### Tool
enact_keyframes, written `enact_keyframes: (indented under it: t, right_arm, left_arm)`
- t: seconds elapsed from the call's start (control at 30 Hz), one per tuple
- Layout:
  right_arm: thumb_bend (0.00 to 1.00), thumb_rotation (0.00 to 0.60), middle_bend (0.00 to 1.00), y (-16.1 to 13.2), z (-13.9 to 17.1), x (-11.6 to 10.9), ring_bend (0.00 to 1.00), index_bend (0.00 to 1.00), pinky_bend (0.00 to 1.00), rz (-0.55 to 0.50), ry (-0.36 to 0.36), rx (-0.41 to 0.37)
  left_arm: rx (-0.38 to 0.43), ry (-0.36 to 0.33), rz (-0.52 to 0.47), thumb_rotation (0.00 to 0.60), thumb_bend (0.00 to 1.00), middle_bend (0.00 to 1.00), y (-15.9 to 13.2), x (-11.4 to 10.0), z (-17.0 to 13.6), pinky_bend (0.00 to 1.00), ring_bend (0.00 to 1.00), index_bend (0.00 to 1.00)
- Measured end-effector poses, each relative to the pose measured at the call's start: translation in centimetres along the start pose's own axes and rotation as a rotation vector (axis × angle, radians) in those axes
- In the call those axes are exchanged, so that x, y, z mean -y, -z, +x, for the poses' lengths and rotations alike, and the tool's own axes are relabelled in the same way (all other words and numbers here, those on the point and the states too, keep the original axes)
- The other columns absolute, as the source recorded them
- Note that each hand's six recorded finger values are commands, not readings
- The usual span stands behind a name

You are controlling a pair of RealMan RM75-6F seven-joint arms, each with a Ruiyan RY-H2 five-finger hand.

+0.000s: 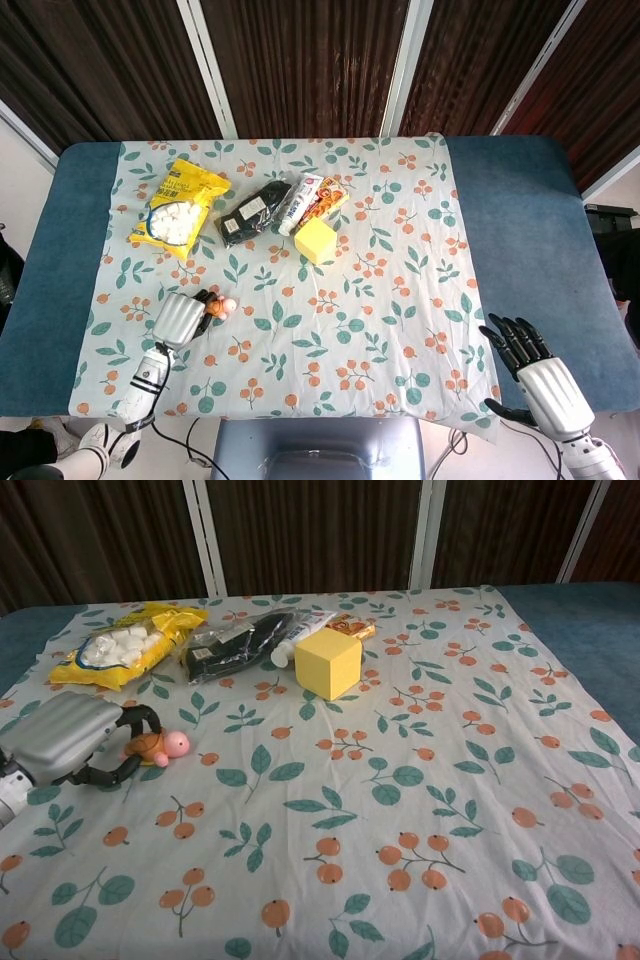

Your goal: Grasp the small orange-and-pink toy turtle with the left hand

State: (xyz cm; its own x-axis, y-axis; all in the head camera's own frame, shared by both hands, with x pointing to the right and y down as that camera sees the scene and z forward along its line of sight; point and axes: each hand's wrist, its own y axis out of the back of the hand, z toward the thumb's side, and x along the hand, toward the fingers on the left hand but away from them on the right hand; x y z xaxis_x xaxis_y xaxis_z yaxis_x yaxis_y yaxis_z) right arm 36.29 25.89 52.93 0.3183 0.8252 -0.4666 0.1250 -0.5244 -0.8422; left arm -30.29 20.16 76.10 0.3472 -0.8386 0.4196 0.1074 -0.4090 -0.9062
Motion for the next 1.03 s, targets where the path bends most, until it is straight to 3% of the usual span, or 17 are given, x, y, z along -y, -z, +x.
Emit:
enact_keyframes:
  t: [0.17, 0.27, 0.33, 0.37, 0.47, 0.57, 0.6, 0.67, 0.83, 0.93, 1.03]
  right_arm:
    - [0.12, 0.600, 0.00, -0.1, 0.0, 0.1, 0.00, 0.00, 0.00, 0.001, -0.004, -0.002]
    - [0.12, 0.600, 0.00, -0.1, 0.0, 0.0, 0.00, 0.00, 0.00, 0.000, -0.001, -0.004]
    - [0.12, 0.600, 0.00, -0.1, 0.0, 0.0, 0.00, 0.00, 0.00, 0.001, -0.001, -0.005]
    - [0.12, 0.600, 0.00, -0.1, 0.0, 0.1, 0.00, 0.00, 0.00, 0.001, -0.004, -0.005]
    - [0.12, 0.600, 0.00, -0.2, 0.0, 0.4, 0.00, 0.00, 0.00, 0.001, -0.016, -0.007]
    - [0.12, 0.600, 0.00, -0.3, 0.0, 0.6, 0.00, 0.00, 0.00, -0.005, -0.029, -0.009]
    - [0.12, 0.600, 0.00, -0.3, 0.0, 0.6, 0.00, 0.00, 0.00, -0.007, -0.030, -0.008]
    - [0.12, 0.600, 0.00, -0.3, 0.0, 0.6, 0.00, 0.00, 0.00, -0.007, -0.030, -0.003]
    - [0.12, 0.600, 0.00, -0.4, 0.0, 1.0, 0.00, 0.00, 0.00, 0.005, -0.045, 0.008]
    - [0.12, 0.600, 0.00, -0.7, -0.1, 1.3, 0.00, 0.00, 0.00, 0.016, -0.053, 0.005]
    - [0.12, 0.600, 0.00, -0.9, -0.1, 1.7, 0.00, 0.00, 0.00, 0.022, -0.063, -0.002]
  left_arm:
    - [0.012, -0.022, -0.037, 0.600, 0.41, 0.05, -0.2, -0.7, -0.4, 1.00, 1.00, 0.00]
    - [0.023, -0.048, -0.060, 0.600, 0.40, 0.04, -0.2, -1.5, -1.1, 1.00, 0.98, 0.00]
    - [0.033, -0.067, -0.079, 0.600, 0.39, 0.04, -0.1, -2.2, -1.9, 1.00, 0.91, 0.00]
    - [0.038, -0.075, -0.087, 0.600, 0.39, 0.04, -0.1, -2.6, -2.4, 0.94, 0.78, 0.00]
    - [0.055, -0.087, -0.119, 0.600, 0.39, 0.05, 0.3, -4.1, -4.3, 0.54, 0.37, 0.00]
    - [0.067, -0.077, -0.165, 0.600, 0.38, 0.06, 0.8, -6.1, -7.1, 0.22, 0.14, 0.00]
    - [0.066, -0.070, -0.184, 0.600, 0.38, 0.06, 1.3, -7.2, -8.5, 0.16, 0.10, 0.00]
    - [0.051, -0.064, -0.207, 0.600, 0.38, 0.06, 2.4, -9.2, -11.1, 0.11, 0.05, 0.00]
    - [-0.103, -0.097, -0.249, 0.600, 0.38, 0.01, 6.4, -14.5, -19.7, 0.05, 0.00, 0.00]
    - [-0.164, -0.099, -0.249, 0.599, 0.38, 0.00, 7.5, -15.1, -22.5, 0.04, 0.00, 0.00]
    - [-0.181, -0.049, -0.237, 0.598, 0.38, 0.00, 8.2, -14.3, -23.3, 0.04, 0.00, 0.00]
